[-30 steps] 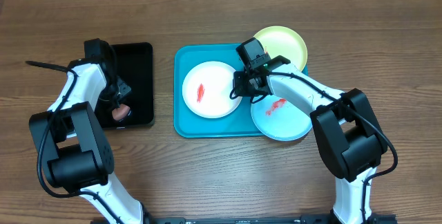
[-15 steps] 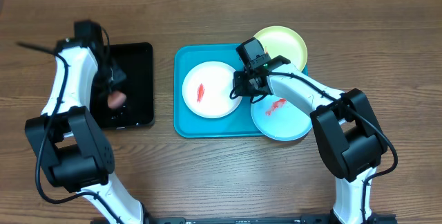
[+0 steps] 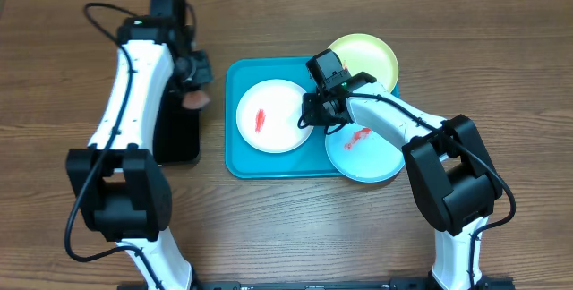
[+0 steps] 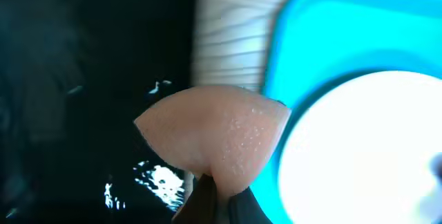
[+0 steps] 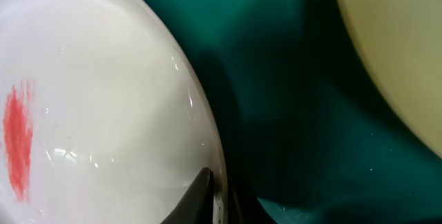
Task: Clean dirty plates on tray and stack at the side
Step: 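Move held sponge with left gripper onto the white plate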
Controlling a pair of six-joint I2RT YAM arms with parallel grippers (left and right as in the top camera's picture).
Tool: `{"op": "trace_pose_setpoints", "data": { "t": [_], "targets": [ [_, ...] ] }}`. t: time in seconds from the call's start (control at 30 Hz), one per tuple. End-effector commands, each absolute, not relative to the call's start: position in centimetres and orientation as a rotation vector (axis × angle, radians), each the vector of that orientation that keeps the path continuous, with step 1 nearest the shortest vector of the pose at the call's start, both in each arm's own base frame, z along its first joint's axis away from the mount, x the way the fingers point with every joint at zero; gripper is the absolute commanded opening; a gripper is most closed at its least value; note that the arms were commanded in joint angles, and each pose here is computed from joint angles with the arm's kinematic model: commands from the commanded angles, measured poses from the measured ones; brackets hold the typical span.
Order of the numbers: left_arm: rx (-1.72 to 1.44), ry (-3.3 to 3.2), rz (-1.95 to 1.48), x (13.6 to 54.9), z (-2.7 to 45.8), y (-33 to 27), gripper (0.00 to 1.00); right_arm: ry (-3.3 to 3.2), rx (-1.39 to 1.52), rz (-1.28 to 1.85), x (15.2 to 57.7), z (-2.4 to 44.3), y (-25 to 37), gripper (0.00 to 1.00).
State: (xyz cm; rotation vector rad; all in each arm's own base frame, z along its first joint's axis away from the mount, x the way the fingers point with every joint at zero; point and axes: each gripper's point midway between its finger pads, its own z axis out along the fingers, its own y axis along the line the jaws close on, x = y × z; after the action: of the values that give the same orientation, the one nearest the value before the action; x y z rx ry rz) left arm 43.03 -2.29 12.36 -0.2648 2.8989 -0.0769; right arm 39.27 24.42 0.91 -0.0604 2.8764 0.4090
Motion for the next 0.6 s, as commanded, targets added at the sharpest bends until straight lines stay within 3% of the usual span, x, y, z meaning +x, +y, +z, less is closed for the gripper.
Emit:
{"op": "trace_pose_setpoints", "data": {
  "t": [0.0, 0.4, 0.57],
  "targets": [
    [-0.136, 2.889, -0.201, 43.1, 12.6, -5.6, 0.04, 2.892, -0.057, 0.428, 39.0, 0.6, 24.3, 0.09],
    [0.202, 2.837, -0.271, 41.9, 7.5, -14.7, 0.04, 2.894, -0.055, 0.426, 39.0, 0.6, 24.2, 0.09],
    [0.12, 2.822, -0.118, 41.4, 5.2, -14.7, 0.04, 2.895, -0.055, 0.427, 39.0, 0.6, 24.2, 0.09]
  ]
}}
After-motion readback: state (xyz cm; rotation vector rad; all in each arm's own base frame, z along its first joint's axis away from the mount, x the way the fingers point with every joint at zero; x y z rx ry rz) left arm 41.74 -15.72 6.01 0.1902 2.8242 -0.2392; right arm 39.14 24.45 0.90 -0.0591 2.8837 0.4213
